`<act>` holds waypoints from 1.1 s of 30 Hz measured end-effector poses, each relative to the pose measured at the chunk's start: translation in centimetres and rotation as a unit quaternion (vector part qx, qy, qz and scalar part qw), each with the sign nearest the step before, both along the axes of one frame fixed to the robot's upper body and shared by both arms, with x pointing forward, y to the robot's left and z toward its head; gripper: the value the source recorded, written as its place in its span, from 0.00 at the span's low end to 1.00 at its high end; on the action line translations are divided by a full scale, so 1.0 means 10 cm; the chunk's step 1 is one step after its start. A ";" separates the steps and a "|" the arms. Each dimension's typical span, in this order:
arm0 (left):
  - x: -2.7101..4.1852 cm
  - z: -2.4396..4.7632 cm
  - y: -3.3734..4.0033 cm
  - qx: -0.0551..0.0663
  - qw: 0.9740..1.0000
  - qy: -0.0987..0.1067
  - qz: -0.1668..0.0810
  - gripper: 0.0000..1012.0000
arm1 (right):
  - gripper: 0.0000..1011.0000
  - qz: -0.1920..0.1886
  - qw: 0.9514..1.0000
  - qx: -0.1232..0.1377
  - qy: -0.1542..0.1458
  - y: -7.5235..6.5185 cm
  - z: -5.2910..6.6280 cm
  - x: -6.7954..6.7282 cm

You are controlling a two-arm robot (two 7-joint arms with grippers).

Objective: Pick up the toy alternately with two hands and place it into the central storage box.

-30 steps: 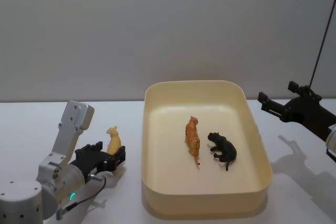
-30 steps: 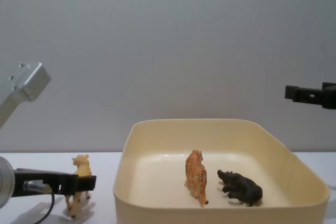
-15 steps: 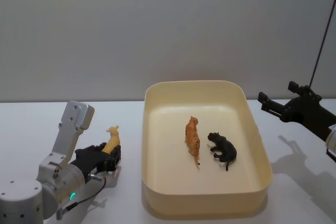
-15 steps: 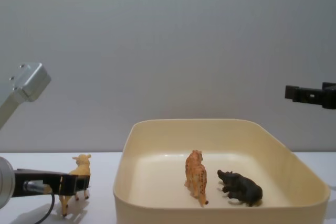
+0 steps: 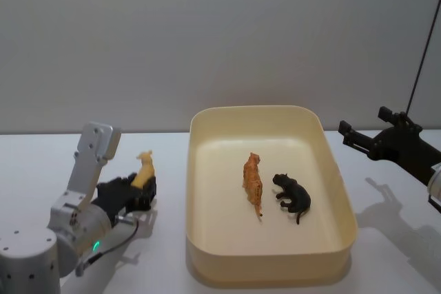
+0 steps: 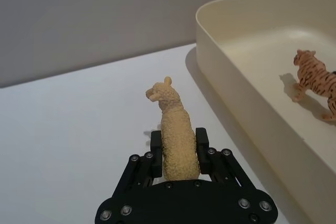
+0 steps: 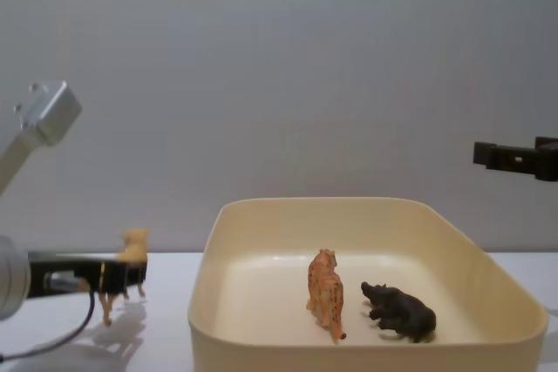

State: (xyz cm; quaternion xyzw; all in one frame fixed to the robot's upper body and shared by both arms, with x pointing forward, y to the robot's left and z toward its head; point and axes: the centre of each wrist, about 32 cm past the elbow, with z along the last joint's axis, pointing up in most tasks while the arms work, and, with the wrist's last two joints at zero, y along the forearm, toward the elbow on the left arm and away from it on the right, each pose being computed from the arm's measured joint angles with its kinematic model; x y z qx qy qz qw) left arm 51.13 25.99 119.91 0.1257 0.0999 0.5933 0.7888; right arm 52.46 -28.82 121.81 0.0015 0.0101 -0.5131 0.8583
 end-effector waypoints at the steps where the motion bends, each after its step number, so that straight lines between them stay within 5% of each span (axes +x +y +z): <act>1: 0.009 0.010 -0.002 0.001 1.000 -0.005 0.002 0.34 | 0.99 0.000 1.000 0.000 0.000 0.00 0.00 0.00; 6: 0.064 0.091 -0.014 0.003 0.999 -0.031 0.011 0.34 | 0.99 0.000 1.000 0.000 0.000 0.00 0.00 0.00; 18: 0.173 0.408 -0.039 0.017 0.994 -0.103 0.022 0.34 | 0.99 0.000 1.000 0.000 0.000 0.00 0.00 0.00; 33: 0.310 0.697 -0.124 0.009 0.991 -0.123 -0.045 0.34 | 0.99 0.000 1.000 0.000 0.000 0.00 0.00 0.00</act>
